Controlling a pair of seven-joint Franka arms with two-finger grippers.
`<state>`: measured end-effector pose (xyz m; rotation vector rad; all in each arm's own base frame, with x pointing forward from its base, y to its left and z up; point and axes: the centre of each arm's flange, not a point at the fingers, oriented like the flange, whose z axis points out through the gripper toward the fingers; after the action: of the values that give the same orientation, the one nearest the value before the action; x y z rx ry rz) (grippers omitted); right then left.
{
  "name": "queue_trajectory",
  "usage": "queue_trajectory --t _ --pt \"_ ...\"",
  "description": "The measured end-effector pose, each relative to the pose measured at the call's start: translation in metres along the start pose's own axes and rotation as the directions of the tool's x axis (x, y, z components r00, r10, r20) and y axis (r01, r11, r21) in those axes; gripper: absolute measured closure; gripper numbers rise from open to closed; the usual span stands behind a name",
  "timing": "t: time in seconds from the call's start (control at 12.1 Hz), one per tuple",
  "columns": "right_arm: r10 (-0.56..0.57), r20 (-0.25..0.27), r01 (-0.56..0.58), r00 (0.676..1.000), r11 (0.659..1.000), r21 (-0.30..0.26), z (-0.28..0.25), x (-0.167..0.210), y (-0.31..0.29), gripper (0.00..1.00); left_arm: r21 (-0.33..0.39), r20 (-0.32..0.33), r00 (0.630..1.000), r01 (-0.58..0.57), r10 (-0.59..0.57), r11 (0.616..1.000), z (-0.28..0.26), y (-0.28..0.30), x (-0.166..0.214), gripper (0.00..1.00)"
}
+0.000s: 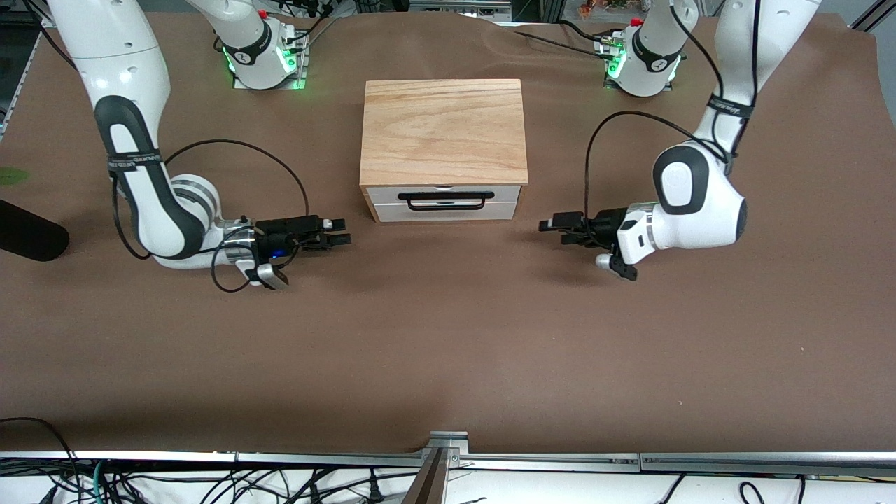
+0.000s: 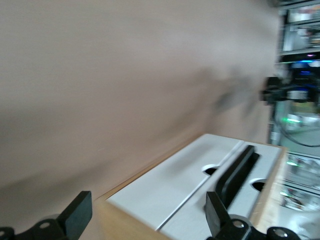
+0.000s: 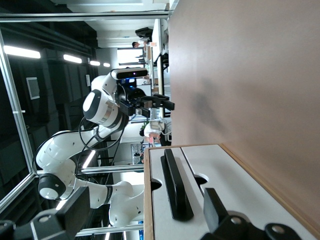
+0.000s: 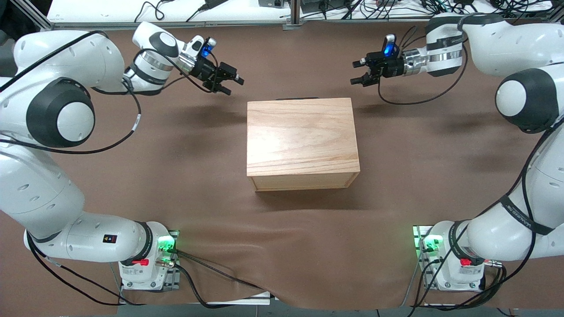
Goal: Pull top drawer with both arms simultaneously
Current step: 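Close the left gripper and the right gripper on the black handle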
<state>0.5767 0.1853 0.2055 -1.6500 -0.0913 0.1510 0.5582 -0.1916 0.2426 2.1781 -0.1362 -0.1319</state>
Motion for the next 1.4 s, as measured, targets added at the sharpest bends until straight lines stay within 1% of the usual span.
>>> queue_trajectory --t 0.16,0.33,0.49,0.58,0.66,0.82,0.91,0.99,1.07,1.15,1.24,1.32,1.4 --pt "0.009 0.018 -0.009 1.0 1.0 0.026 0.032 -0.005 0.01 0.0 -0.107 -0.031 0.998 -0.059 0.056 0.993 0.027 -0.005 -0.003 0.0" --pt "0.018 0.038 -0.019 0.999 0.999 0.036 0.054 -0.011 0.02 0.0 -0.189 -0.049 0.997 -0.063 0.055 0.98 0.053 0.0 -0.009 0.02" --pt "0.022 0.041 -0.024 0.999 0.998 0.05 0.069 -0.014 0.025 0.0 -0.268 -0.075 0.995 -0.089 0.071 0.959 0.082 0.015 -0.021 0.05" --pt "0.014 0.043 -0.017 0.999 0.998 0.057 0.077 -0.016 0.027 0.0 -0.294 -0.091 0.991 -0.117 0.094 0.949 0.096 0.017 -0.03 0.07" --pt "0.005 0.039 -0.008 0.999 0.998 0.068 0.085 -0.017 0.03 0.0 -0.306 -0.099 0.989 -0.139 0.113 0.942 0.108 0.014 -0.04 0.08" --pt "-0.003 0.028 0.0 1.0 0.996 0.084 0.1 -0.021 0.038 0.0 -0.334 -0.092 0.987 -0.158 0.134 0.929 0.12 0.007 -0.054 0.09" --pt "-0.001 0.022 0.0 1.0 0.997 0.083 0.105 -0.022 0.042 0.0 -0.357 -0.105 0.984 -0.171 0.143 0.918 0.121 0.007 -0.055 0.16" --pt "-0.001 0.019 -0.001 1.0 0.997 0.081 0.108 -0.023 0.044 0.0 -0.38 -0.121 0.982 -0.183 0.147 0.907 0.122 0.007 -0.056 0.19" --pt "-0.002 0.019 0.0 1.0 0.997 0.077 0.11 -0.023 0.045 0.01 -0.403 -0.127 0.981 -0.183 0.144 0.897 0.122 0.006 -0.057 0.19" --pt "-0.004 0.017 0.003 1.0 0.998 0.07 0.11 -0.023 0.045 0.02 -0.422 -0.127 0.982 -0.181 0.139 0.888 0.122 0.004 -0.057 0.27" --pt "-0.009 0.015 0.008 1.0 0.998 0.064 0.111 -0.023 0.046 0.04 -0.433 -0.126 0.984 -0.172 0.13 0.885 0.123 0.001 -0.058 0.28" --pt "-0.016 0.015 0.015 1.0 0.998 0.06 0.112 -0.024 0.046 0.12 -0.442 -0.123 0.985 -0.161 0.118 0.882 0.126 -0.003 -0.059 0.34" --pt "-0.035 0.014 0.034 0.999 0.998 0.059 0.113 -0.024 0.046 0.15 -0.461 -0.12 0.987 -0.147 0.103 0.875 0.128 -0.006 -0.06 0.35"
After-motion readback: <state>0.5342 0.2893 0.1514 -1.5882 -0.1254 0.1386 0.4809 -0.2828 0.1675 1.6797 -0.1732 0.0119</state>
